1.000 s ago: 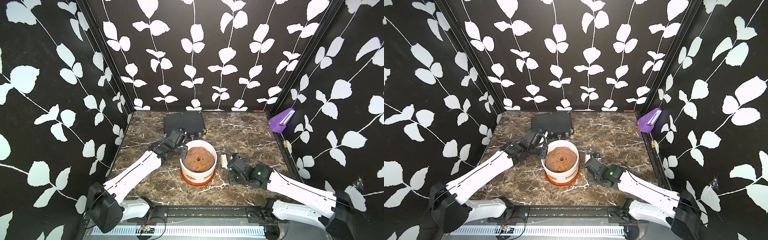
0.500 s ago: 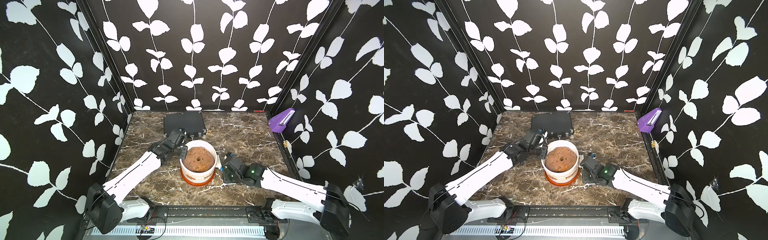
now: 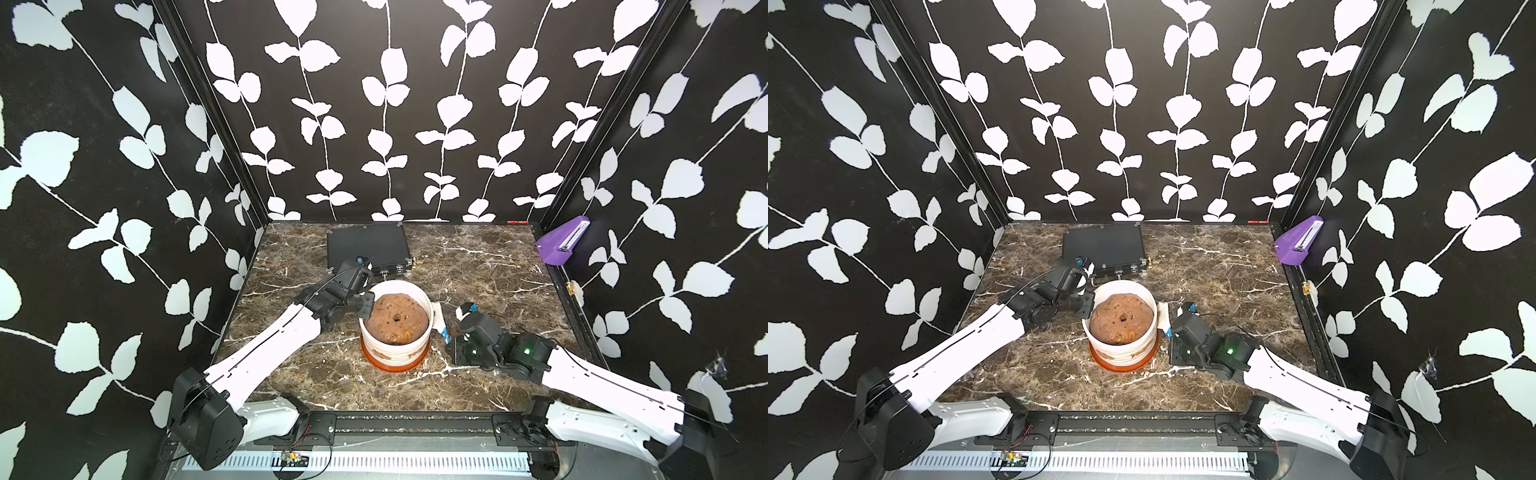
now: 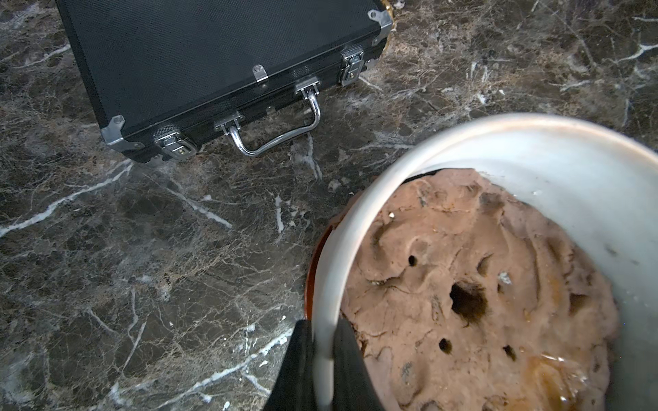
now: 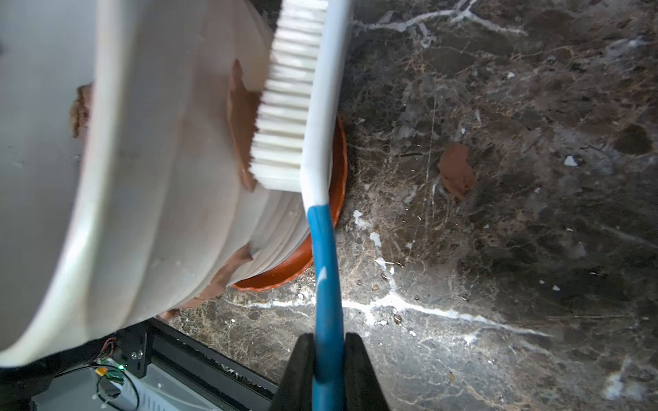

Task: Scrub the dried mud off the ceramic pot
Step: Brush off the soil from the pot.

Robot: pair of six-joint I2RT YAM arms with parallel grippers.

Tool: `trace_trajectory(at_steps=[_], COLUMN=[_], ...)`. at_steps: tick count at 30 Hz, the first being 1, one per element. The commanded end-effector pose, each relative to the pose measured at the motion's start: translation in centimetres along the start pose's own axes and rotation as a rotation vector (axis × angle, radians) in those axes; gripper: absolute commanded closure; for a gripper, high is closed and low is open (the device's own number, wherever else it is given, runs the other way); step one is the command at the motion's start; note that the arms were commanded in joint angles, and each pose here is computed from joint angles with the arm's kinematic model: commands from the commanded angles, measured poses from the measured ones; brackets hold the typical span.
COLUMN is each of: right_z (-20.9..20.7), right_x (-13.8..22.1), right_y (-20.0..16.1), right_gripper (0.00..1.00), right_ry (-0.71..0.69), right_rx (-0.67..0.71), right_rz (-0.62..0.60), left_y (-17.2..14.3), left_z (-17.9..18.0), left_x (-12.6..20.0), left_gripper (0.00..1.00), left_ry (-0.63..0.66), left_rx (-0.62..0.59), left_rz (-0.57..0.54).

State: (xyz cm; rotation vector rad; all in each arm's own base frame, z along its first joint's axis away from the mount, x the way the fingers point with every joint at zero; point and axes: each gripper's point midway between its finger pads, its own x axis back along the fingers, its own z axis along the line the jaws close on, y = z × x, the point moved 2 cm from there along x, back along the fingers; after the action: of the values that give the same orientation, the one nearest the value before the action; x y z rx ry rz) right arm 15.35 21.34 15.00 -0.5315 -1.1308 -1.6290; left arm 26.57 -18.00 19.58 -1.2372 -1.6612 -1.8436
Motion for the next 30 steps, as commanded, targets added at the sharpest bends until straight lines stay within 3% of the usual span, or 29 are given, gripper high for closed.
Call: trace_trajectory(at_steps=[1,14,17,20,25,28,30], right_z=[3.7,0.7,-3.0,-7.5,-13.0,-13.9,-13.7], right_x=[1.5,5.3,5.9,4.4,-1.9,-3.4,-2.5], right_y=[1.7,3.2,3.3,2.5,-0.8,-1.8,-1.1], right_gripper=[1.0,1.0,1.0,1.0,1.0,1.0,1.0], right_ry=[0.178,0.033,-0.165,-0.417,-0.667,-0.689,-0.683], right_rx=[0.029,0.046,0.039,0.039,0.04,0.03,0.025], right_rz=[-0.065,-0.147,-0.133,-0.036,0.298,0.343,0.284], left_y=[-0.8,-0.9,-1.0,-0.9,-1.0,-1.0,-0.9], left_z=[0.2,0.3,0.3,0.3,0.6,0.7,0.9], left_x=[0.8,0.7,0.7,1.0,1.3,1.6,1.9], left_gripper=[1.0,1.0,1.0,1.0,1.0,0.77,0.68], left_ry=[-0.006,-0.002,-0.001,-0.003,0.009,0.014,0.021], left_rx=[0.009,0.003,0.005,0.006,0.008,0.007,0.008], left_rz=[0.009,0.016,0.016,0.007,0.012,0.009,-0.003])
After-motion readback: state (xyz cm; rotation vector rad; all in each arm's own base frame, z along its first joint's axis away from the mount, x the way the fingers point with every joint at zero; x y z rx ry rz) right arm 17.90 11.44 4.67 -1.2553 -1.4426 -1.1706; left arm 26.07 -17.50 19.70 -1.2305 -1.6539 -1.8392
